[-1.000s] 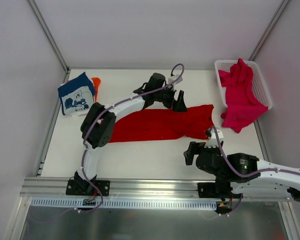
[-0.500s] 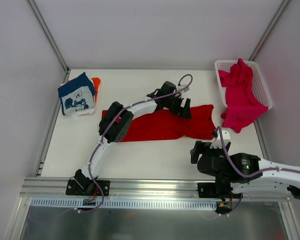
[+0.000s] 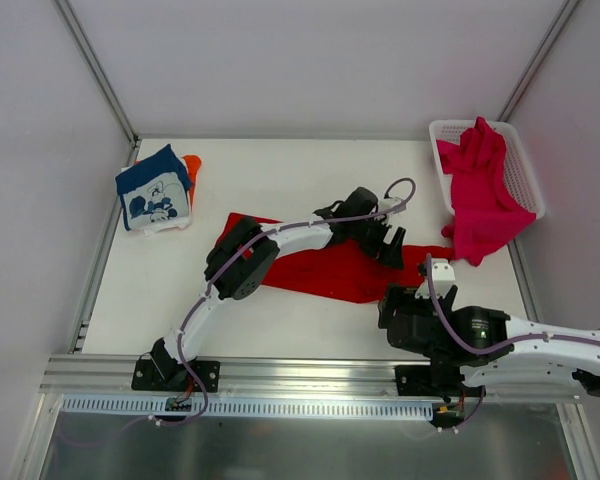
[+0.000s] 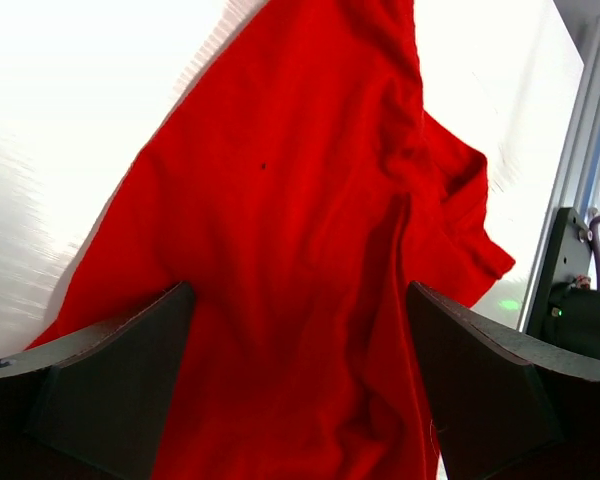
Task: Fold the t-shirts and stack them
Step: Fold the other side of the tshirt into a rectangle
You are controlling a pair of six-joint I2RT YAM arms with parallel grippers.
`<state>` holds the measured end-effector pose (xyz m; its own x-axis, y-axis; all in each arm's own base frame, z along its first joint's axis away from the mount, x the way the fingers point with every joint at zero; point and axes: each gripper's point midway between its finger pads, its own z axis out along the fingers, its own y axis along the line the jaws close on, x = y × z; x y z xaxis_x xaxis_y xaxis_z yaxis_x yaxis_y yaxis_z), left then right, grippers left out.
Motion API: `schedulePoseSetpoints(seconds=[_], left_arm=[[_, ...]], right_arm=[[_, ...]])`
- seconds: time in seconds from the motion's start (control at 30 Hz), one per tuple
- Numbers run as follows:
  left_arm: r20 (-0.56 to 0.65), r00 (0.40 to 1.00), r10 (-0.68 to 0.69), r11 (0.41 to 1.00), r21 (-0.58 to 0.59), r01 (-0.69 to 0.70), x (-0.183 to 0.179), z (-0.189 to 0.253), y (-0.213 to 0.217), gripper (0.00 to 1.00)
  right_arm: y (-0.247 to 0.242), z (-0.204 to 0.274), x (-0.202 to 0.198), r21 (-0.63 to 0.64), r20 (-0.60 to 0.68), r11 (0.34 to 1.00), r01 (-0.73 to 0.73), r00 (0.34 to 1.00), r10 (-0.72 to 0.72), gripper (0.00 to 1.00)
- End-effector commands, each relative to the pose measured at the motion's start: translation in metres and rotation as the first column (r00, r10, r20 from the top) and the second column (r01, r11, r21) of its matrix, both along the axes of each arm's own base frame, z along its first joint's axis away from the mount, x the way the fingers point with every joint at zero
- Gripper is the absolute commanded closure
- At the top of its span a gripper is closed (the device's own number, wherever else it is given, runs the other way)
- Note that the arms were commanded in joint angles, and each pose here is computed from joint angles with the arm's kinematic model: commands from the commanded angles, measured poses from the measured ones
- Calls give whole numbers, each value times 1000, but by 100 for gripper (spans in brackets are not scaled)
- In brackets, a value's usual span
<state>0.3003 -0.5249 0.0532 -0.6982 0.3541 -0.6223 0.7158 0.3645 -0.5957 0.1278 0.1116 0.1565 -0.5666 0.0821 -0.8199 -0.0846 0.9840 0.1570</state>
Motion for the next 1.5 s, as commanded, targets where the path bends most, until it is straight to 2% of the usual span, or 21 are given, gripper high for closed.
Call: schedulePoseSetpoints(seconds=[0.0,0.1,0.23,0.33,0.43,0.53,0.73,0.83,0.97,1.17,1.23,1.33,1.47], left_arm=[[76,997,-10,999,-46,14,-2,42,1,11],[129,991,-24,997,-69,33,0,59,1,11],[137,987,-83,987,-126,100,-5,78,-8,9],[101,986,-129,984,-108,140,-5,58,-17,9],[9,992,-127,992,-16,127,-4,2,-14,12],[-55,987,-153,988,-4,153,-13,-26,-15,13],[-118,977,-177,984,5,179,-20,-55,-15,13],[-120,980,-157,986,39,163,-18,-72,-11,13],[-45,994,-97,986,134,102,-4,-93,1,13],[39,996,-74,975,211,64,-6,-95,3,14],[32,998,-59,981,189,52,-2,-79,4,14],[51,998,-31,988,152,23,13,-52,7,14],[99,994,44,990,133,-57,52,-31,23,14]], right_arm=[[-1,-2,0,3,-1,1000,16,1000,-16,1],[1,-3,-1,0,-3,1000,13,1000,-13,1],[0,-4,-1,-10,-3,1000,19,1000,-19,1],[-4,-4,-1,-13,-4,999,29,1000,-29,1],[-10,-4,-1,-13,-5,999,40,999,-40,0],[-16,-5,-1,-7,-2,999,50,999,-50,1],[-21,0,2,10,22,998,58,998,-58,1],[-21,4,3,4,31,998,59,998,-59,1],[-20,4,3,-5,28,998,57,998,-57,0],[-22,3,2,-12,23,998,58,998,-58,0],[-23,4,2,-7,25,998,59,998,-58,1],[-26,6,3,-5,31,998,64,997,-64,0],[-31,10,4,0,44,998,70,997,-70,1]])
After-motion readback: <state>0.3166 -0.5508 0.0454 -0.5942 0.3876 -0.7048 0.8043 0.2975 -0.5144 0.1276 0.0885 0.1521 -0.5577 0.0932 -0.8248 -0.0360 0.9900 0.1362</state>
